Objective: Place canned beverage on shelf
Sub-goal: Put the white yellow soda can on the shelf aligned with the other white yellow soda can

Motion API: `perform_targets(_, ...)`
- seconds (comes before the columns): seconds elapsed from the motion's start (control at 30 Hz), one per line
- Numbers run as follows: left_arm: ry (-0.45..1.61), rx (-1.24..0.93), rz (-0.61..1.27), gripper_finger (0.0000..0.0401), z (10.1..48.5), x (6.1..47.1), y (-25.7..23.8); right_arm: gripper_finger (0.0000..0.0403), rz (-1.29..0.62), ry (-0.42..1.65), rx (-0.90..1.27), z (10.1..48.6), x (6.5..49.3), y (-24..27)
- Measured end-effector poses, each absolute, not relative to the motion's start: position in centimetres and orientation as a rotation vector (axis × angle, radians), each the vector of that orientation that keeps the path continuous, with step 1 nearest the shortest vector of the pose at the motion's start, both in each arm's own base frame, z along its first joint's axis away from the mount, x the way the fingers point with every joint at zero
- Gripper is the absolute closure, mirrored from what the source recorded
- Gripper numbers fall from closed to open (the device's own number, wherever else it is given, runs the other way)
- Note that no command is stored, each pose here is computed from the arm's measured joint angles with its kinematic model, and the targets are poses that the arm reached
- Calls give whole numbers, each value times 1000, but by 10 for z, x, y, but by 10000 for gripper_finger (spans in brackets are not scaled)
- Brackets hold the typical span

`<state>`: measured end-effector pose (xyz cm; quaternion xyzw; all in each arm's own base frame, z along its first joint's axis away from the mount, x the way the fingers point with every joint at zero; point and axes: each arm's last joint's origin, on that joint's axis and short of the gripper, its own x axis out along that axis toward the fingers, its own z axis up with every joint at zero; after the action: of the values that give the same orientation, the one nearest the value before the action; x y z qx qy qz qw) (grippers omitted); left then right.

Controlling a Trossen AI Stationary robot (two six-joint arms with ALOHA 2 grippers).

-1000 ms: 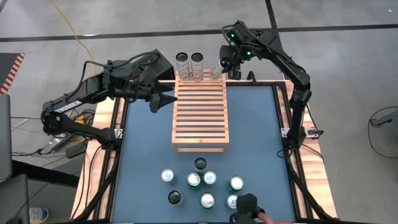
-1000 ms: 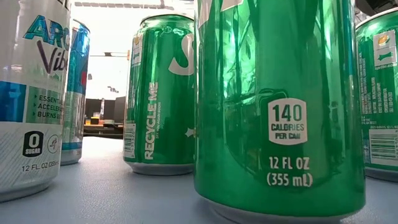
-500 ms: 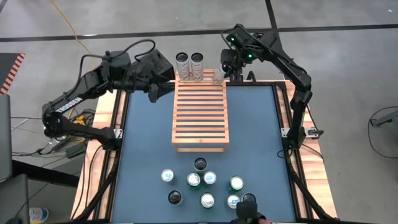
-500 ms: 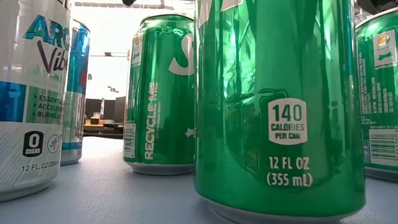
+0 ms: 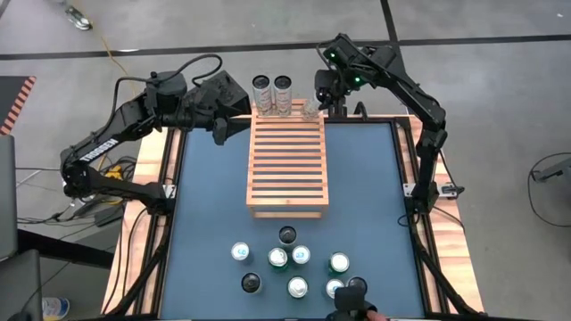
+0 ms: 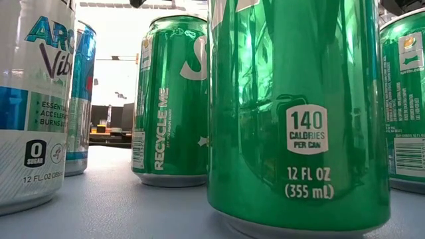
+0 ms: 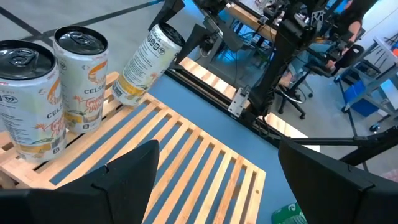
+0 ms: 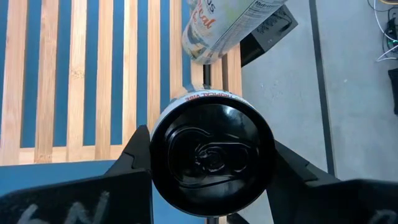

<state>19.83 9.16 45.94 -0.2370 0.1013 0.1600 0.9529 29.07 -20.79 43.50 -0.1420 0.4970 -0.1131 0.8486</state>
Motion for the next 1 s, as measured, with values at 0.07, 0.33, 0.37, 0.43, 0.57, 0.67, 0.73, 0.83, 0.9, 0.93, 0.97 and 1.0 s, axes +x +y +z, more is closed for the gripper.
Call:
perform_targets(0.07, 206, -481, 325, 84, 459, 198, 92, 237, -238, 1049, -298, 435, 290, -208)
perform_targets(0.33, 208, -467, 324, 84, 459, 198, 92, 237, -243, 1051, -292, 435, 288, -211)
perform_targets(0.37, 208, -467, 324, 84, 459, 198, 92, 237, -242, 1051, -292, 435, 288, -211)
perform_targets(0.43, 208, -467, 324, 83, 459, 198, 92, 237, -241, 1053, -291, 435, 288, -211)
perform_targets(0.57, 208, -467, 324, 83, 459, 198, 92, 237, -228, 1063, -280, 429, 292, -214)
perform_targets(0.67, 208, -467, 324, 83, 459, 198, 92, 237, -227, 1077, -285, 426, 297, -213)
perform_targets(0.73, 208, -467, 323, 84, 459, 198, 92, 237, -235, 1083, -294, 426, 298, -213)
perform_targets(0.83, 208, -467, 323, 84, 459, 198, 92, 235, -235, 1084, -289, 425, 298, -212)
perform_targets(0.9, 208, -467, 323, 83, 459, 198, 92, 212, -238, 1083, -280, 425, 298, -212)
perform_targets(0.93, 208, -467, 323, 84, 459, 198, 92, 194, -247, 1080, -271, 425, 298, -212)
perform_targets(0.97, 208, -466, 323, 84, 459, 198, 92, 177, -252, 1077, -266, 425, 299, -213)
perform_targets(1.0, 209, -461, 322, 83, 459, 198, 92, 162, -254, 1076, -260, 425, 299, -213)
